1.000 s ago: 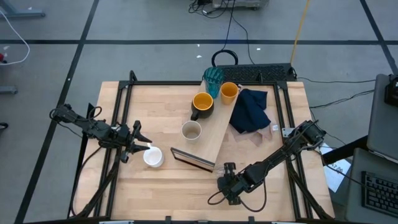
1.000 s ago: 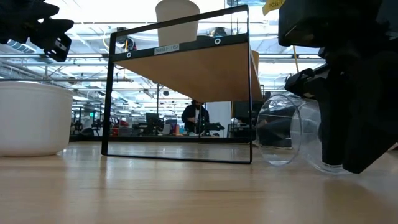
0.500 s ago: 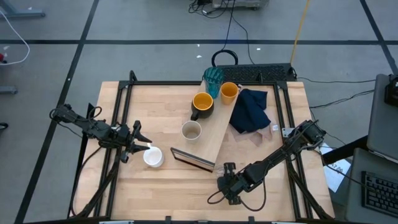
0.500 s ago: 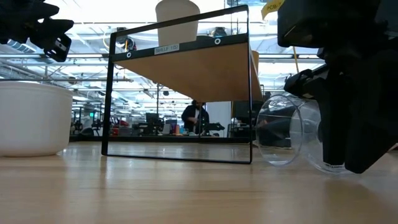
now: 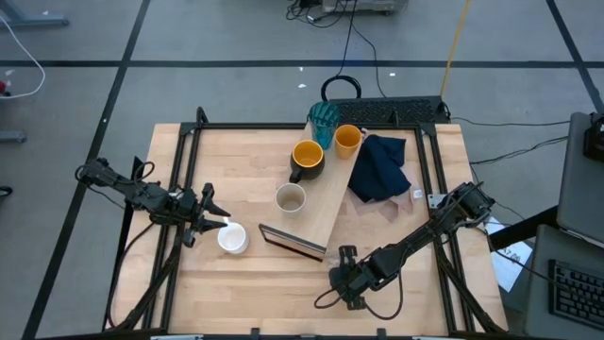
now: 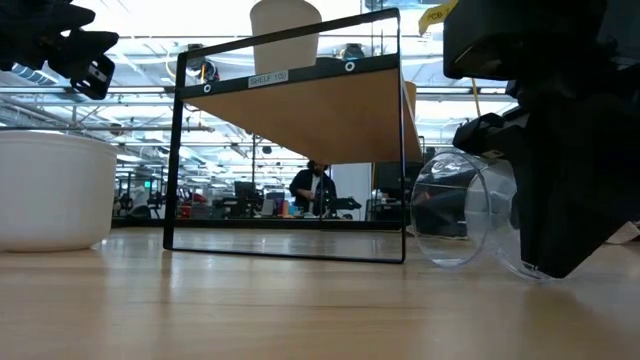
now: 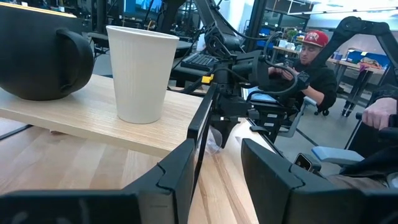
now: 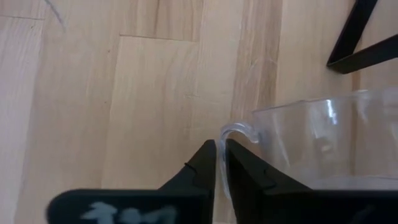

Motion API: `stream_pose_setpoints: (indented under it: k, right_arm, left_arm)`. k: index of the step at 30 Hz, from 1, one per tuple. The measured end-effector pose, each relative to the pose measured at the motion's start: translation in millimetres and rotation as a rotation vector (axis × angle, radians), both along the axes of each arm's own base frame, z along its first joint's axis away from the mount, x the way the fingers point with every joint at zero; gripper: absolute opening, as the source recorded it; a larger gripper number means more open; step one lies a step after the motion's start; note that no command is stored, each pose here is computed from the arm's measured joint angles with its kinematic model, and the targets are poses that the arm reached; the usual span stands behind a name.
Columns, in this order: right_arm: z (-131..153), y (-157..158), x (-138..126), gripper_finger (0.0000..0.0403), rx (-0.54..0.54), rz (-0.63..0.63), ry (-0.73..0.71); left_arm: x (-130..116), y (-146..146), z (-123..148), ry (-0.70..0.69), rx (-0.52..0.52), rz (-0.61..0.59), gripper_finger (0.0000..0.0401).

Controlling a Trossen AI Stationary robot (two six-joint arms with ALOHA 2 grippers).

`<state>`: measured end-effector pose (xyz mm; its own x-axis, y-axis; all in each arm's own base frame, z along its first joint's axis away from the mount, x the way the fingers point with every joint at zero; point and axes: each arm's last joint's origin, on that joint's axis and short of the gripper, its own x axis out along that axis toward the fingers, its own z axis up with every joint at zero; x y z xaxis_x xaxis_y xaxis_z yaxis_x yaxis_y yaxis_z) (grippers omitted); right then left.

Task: Stack small to large cups/mugs on shelf
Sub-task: Put the transparent mug on the shelf

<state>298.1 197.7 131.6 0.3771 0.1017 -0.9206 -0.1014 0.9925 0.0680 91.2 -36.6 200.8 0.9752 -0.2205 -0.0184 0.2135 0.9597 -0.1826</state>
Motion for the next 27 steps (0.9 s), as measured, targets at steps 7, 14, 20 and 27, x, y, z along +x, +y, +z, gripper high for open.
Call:
stream_pose_setpoints:
  k: [7, 14, 20, 27]
  right_arm:
    - [0.0, 0.4, 0.2, 0.0011, 0.003, 0.002, -0.002]
    - [0.0, 0.3, 0.1, 0.0003, 0.002, 0.003, -0.001]
    - [0.0, 0.4, 0.2, 0.0001, 0.002, 0.004, -0.002]
    - [0.2, 0.7, 0.5, 0.0001, 0.003, 0.010, -0.007]
  left_arm:
    - [0.0, 0.0, 0.0, 0.000, 0.000, 0.000, 0.0134]
    - [0.0, 0.0, 0.0, 0.000, 0.000, 0.000, 0.0134]
    - [0.0, 0.0, 0.1, -0.001, -0.001, 0.000, 0.0134]
    - [0.0, 0.0, 0.1, -0.001, -0.001, 0.000, 0.0134]
